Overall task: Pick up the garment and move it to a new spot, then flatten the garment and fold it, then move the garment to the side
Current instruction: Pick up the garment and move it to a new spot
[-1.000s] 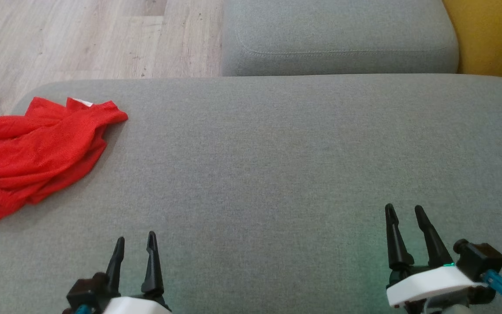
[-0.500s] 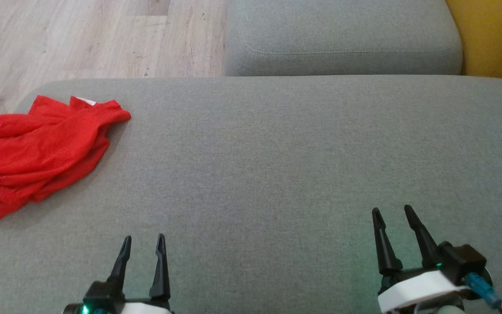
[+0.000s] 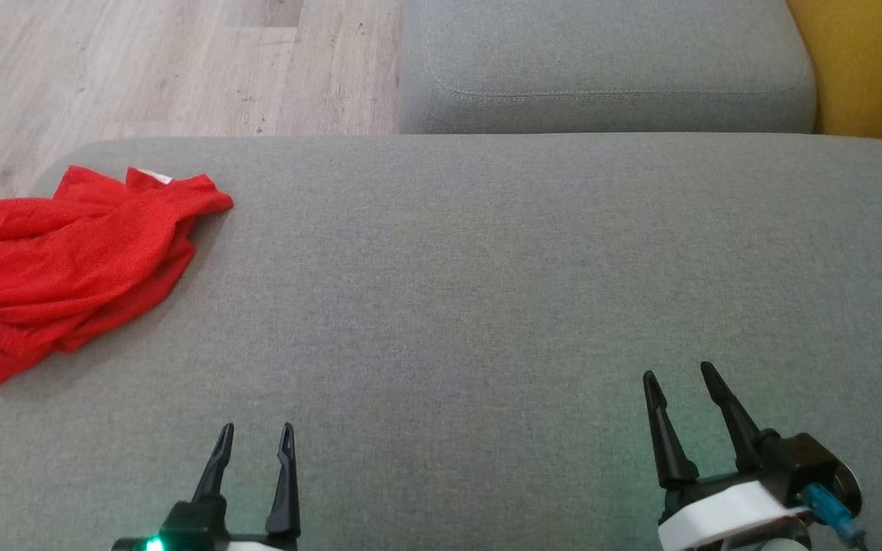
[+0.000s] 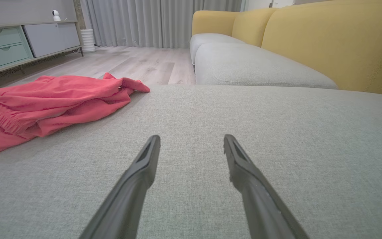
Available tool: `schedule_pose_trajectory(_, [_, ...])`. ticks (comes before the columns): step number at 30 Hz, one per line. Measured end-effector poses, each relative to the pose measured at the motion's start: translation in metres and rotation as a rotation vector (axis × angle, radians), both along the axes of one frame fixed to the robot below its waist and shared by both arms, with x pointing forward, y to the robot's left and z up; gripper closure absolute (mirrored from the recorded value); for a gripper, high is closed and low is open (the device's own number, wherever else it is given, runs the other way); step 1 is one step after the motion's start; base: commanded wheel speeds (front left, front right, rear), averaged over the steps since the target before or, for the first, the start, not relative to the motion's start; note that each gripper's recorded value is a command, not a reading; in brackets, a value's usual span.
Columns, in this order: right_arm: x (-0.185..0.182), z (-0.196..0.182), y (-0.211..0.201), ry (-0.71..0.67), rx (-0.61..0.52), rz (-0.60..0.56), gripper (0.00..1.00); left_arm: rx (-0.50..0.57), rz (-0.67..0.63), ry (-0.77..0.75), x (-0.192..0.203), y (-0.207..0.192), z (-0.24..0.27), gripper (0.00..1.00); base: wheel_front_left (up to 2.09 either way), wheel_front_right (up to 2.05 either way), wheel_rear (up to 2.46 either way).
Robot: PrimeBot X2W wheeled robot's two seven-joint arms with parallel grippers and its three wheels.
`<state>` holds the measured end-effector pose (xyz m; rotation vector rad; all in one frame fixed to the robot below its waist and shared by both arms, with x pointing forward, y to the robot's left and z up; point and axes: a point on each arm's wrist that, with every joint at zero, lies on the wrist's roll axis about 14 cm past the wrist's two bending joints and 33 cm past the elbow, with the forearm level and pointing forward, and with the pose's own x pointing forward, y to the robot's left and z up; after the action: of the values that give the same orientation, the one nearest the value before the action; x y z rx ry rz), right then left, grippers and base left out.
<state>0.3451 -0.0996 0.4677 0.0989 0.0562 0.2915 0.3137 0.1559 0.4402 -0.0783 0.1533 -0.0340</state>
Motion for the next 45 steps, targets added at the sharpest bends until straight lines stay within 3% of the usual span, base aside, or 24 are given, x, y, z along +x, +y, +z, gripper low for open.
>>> schedule_pose_trajectory(19, [0.007,-0.002,0.008,0.007,-0.006,0.029,0.0,-0.003,0.047,0.008,-0.009,0.012,-0.001,0.0,0.0,0.0,0.0])
schedule_pose_trajectory(26, [0.017,0.0,0.056,-0.003,-0.013,0.18,0.0,0.021,0.223,0.001,-0.038,0.062,0.001,0.0,0.0,0.0,0.0])
schedule_pose_trajectory(36, [0.008,0.004,0.159,-0.015,-0.007,0.498,0.0,0.03,0.577,-0.014,-0.113,0.143,0.007,0.0,0.0,0.0,0.0])
schedule_pose_trajectory(45, [0.009,0.002,0.178,-0.009,-0.004,0.549,0.0,0.065,0.612,-0.008,-0.125,0.153,0.01,0.0,0.0,0.0,0.0])
